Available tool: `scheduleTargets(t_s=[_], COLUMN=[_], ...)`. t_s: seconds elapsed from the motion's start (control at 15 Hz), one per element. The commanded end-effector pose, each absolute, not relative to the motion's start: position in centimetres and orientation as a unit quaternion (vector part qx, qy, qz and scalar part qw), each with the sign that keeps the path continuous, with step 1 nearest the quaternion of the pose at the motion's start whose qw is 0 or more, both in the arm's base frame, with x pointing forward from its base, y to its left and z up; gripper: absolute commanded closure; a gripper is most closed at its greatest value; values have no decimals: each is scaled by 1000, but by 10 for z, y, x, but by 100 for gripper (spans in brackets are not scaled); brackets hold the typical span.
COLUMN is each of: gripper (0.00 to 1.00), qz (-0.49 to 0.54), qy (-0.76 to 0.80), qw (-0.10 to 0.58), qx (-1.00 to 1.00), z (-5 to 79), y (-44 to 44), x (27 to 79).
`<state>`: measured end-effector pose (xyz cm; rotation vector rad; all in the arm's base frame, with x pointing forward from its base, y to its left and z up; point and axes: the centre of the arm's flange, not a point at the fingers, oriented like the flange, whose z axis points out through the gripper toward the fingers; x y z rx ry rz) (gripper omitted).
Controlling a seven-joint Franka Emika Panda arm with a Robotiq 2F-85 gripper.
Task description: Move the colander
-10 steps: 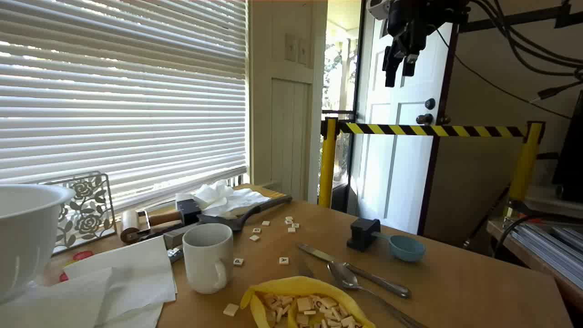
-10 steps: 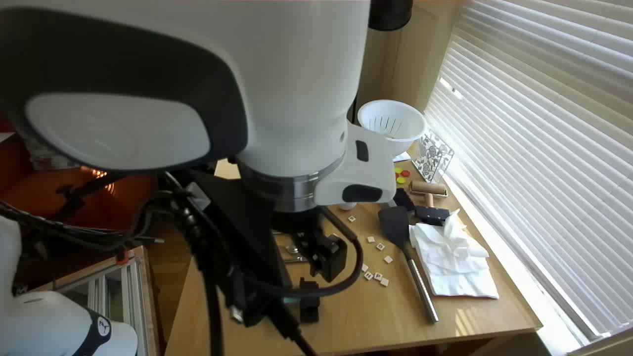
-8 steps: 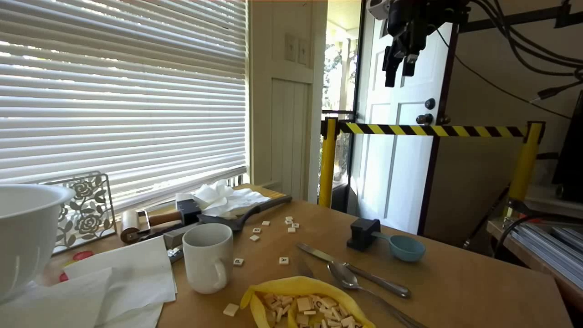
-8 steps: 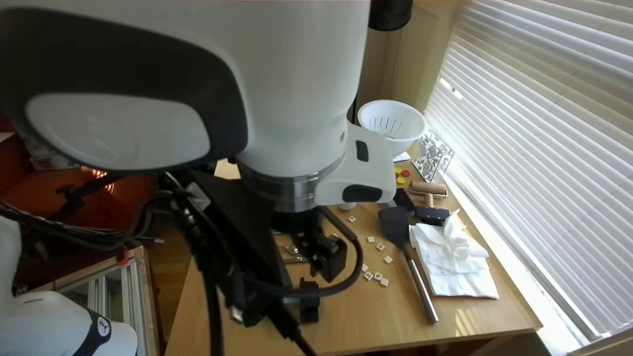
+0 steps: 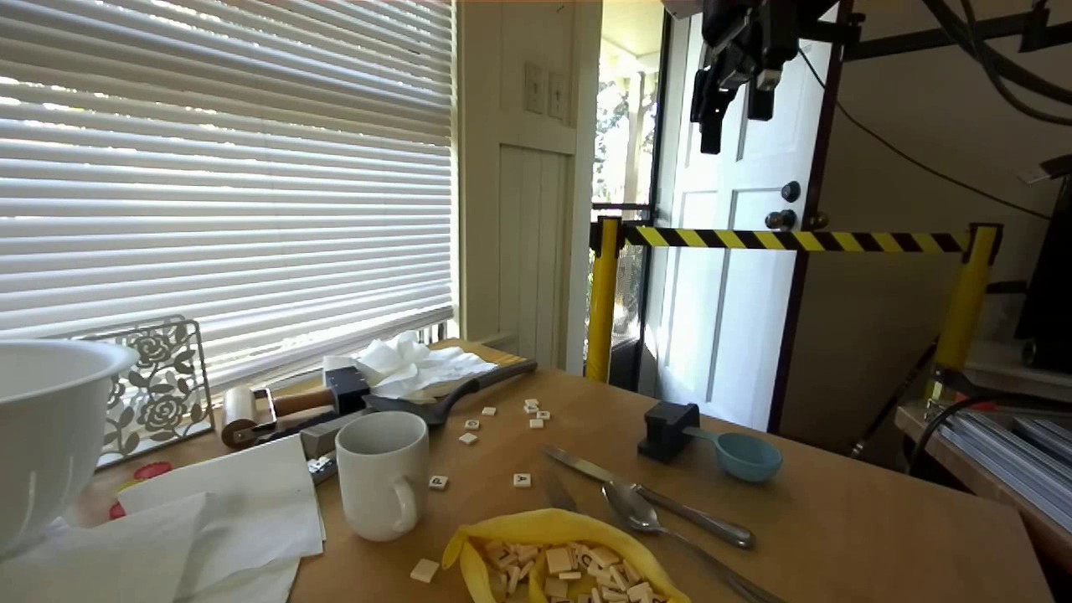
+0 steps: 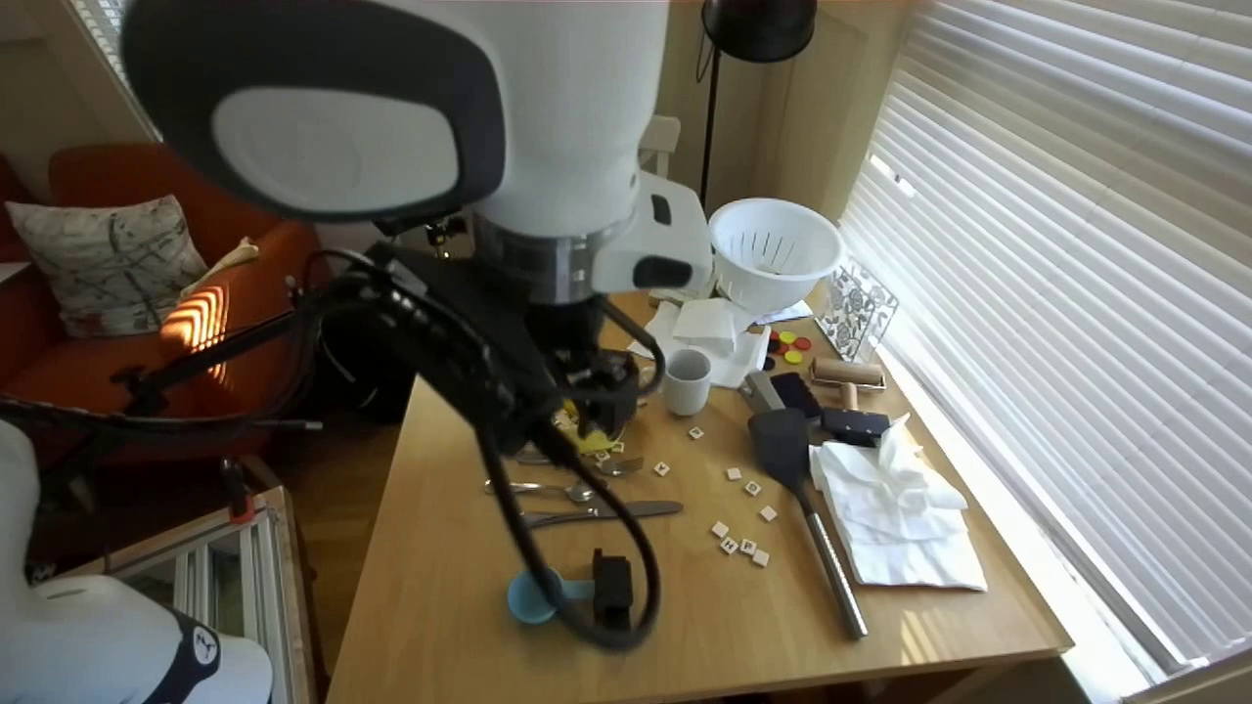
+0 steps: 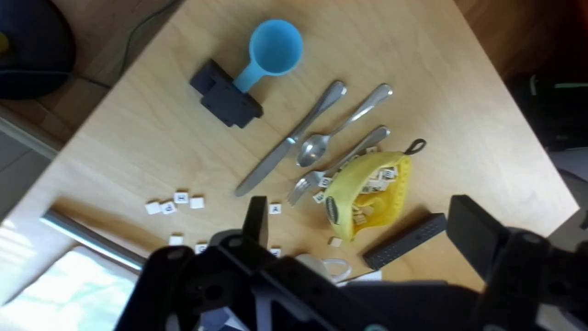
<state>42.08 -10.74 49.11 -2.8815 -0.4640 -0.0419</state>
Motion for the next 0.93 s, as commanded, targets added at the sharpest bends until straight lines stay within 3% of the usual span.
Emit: scheduleTargets(t_s=[0.0, 0.4, 0.87], gripper=[0, 0, 0], qz=[-18, -86, -179], qy=[-141, -10, 152], qw=[154, 235, 267], qx=[-978, -968, -935], z=[487, 509, 492], y=[-24, 38, 59], x=[455, 550, 658])
